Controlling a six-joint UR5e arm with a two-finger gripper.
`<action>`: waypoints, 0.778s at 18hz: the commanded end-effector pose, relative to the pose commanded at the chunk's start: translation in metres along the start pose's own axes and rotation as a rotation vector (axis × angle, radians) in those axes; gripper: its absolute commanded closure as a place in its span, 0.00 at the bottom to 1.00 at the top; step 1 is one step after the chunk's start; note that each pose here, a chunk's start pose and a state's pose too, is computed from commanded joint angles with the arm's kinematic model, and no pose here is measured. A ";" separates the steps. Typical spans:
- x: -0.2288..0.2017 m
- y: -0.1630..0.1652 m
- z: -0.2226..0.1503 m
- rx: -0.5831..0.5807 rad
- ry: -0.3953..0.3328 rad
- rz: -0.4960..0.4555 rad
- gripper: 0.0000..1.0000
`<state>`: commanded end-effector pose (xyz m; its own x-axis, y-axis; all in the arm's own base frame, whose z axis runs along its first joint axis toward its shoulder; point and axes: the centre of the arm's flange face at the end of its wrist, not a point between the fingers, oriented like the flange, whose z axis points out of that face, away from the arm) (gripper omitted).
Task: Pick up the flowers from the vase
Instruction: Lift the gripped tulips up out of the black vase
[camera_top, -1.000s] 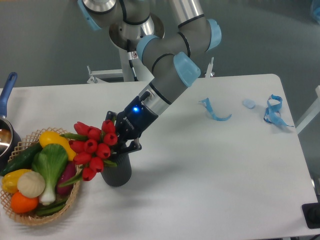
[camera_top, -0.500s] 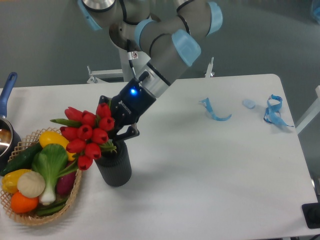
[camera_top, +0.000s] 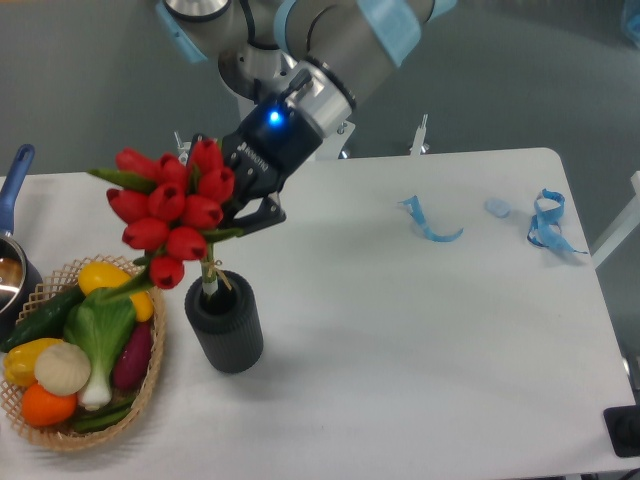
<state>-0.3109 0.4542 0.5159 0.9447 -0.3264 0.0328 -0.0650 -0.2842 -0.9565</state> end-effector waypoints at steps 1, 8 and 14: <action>-0.007 -0.003 -0.011 0.004 -0.023 0.002 0.76; -0.058 0.007 -0.099 0.073 -0.163 -0.045 0.77; -0.113 0.061 -0.130 0.043 -0.230 0.021 0.76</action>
<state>-0.4631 0.3570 0.4918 0.9920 -0.1159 -0.0495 -0.0762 -0.2389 -0.9680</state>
